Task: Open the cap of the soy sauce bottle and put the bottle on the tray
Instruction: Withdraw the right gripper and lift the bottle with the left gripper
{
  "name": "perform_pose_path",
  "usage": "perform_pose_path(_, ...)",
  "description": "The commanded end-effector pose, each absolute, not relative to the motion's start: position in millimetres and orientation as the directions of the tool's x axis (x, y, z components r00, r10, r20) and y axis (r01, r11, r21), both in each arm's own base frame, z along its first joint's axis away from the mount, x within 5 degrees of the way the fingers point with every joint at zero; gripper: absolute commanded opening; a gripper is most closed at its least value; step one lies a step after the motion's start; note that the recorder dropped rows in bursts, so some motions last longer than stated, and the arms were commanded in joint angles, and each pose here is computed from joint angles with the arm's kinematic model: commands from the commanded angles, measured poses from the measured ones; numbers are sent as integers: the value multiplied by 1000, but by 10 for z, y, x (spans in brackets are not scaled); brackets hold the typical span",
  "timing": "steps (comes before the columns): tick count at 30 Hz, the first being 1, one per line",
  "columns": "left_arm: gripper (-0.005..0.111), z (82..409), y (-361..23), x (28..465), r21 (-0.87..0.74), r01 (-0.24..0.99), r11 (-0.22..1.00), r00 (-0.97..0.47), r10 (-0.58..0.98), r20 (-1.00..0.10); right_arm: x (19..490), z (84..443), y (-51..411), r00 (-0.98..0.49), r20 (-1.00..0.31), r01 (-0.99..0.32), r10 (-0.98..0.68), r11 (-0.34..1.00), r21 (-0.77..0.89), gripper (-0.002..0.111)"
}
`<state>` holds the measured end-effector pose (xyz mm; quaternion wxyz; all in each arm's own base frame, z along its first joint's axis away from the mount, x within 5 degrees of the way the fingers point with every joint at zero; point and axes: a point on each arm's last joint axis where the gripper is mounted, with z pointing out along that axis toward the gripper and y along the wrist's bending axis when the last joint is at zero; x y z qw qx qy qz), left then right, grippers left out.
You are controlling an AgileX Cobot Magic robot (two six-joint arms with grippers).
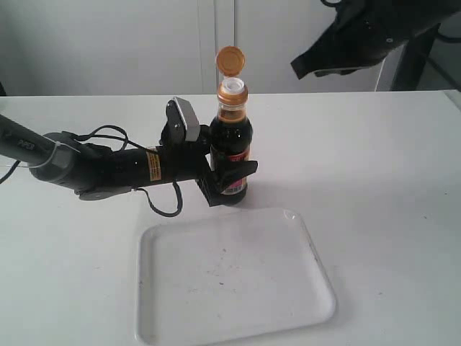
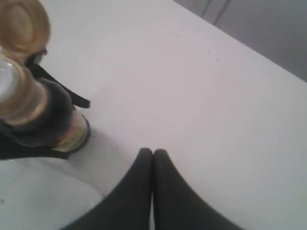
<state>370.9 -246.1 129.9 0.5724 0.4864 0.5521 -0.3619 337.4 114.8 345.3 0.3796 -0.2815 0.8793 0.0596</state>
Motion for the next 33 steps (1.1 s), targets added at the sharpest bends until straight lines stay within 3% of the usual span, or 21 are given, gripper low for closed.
perform_pose_path(1,0,1230,-2446,3698,165,953,256,120,181,-976,3342,3552,911,-585,-676,-465,-449,868,-174,0)
perform_pose_path(8,0,1306,-2446,3696,161,953,259,119,170,-978,3224,3578,558,-636,-658,-377,-403,906,-190,0)
perform_pose_path(15,0,1507,-2440,3703,148,947,286,114,131,-985,2996,3539,328,-561,-765,-268,-318,943,-196,0)
perform_pose_path(33,0,2230,-2363,3546,126,942,312,125,24,-992,2886,3300,314,-581,-747,-274,-323,942,-195,0)
